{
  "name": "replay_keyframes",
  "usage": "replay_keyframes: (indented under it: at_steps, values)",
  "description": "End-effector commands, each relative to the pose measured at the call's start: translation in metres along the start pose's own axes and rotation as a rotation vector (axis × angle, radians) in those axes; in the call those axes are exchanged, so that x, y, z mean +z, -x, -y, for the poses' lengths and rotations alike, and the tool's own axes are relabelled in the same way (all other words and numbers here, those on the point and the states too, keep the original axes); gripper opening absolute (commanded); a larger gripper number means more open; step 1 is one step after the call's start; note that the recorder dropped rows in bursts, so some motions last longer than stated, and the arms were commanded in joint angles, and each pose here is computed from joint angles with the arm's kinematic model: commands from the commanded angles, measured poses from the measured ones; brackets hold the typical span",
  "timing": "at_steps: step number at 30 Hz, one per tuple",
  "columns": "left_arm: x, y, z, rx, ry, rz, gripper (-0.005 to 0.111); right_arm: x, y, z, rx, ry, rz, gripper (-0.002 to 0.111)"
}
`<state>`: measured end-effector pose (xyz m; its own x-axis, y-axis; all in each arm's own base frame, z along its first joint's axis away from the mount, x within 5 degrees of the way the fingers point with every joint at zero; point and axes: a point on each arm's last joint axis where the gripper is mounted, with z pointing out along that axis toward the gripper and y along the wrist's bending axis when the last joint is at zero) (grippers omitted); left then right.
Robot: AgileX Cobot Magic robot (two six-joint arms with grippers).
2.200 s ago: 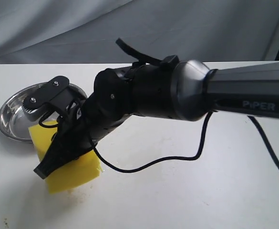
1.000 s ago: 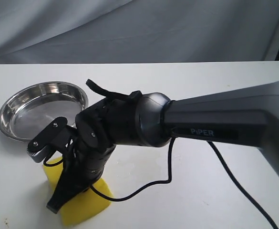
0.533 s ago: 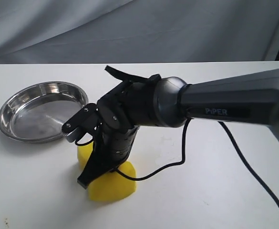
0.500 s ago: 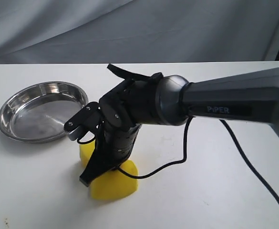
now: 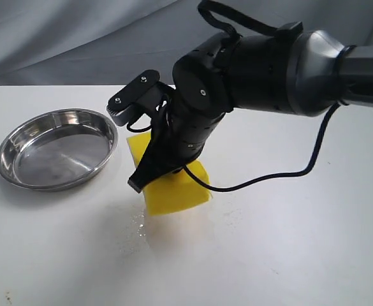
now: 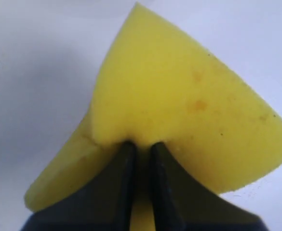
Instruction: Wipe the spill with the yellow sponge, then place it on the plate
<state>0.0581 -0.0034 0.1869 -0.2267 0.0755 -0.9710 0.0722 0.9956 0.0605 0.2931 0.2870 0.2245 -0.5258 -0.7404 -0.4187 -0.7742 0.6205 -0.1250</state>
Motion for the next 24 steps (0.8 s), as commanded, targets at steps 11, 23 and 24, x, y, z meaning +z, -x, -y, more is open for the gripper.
replay_keyframes:
  at_steps: [11,23,24]
  values:
    - [0.000,0.000,0.001,-0.007,-0.008,0.009,0.000,-0.001,0.038,-0.004,0.165,0.077,0.437,0.011]
    - [0.000,0.000,0.001,-0.007,-0.008,0.009,0.000,0.061,0.067,-0.001,0.231,0.035,0.661,0.011]
    - [0.000,0.000,0.001,-0.007,-0.008,0.009,0.000,0.064,0.072,-0.004,0.229,0.040,0.669,0.011]
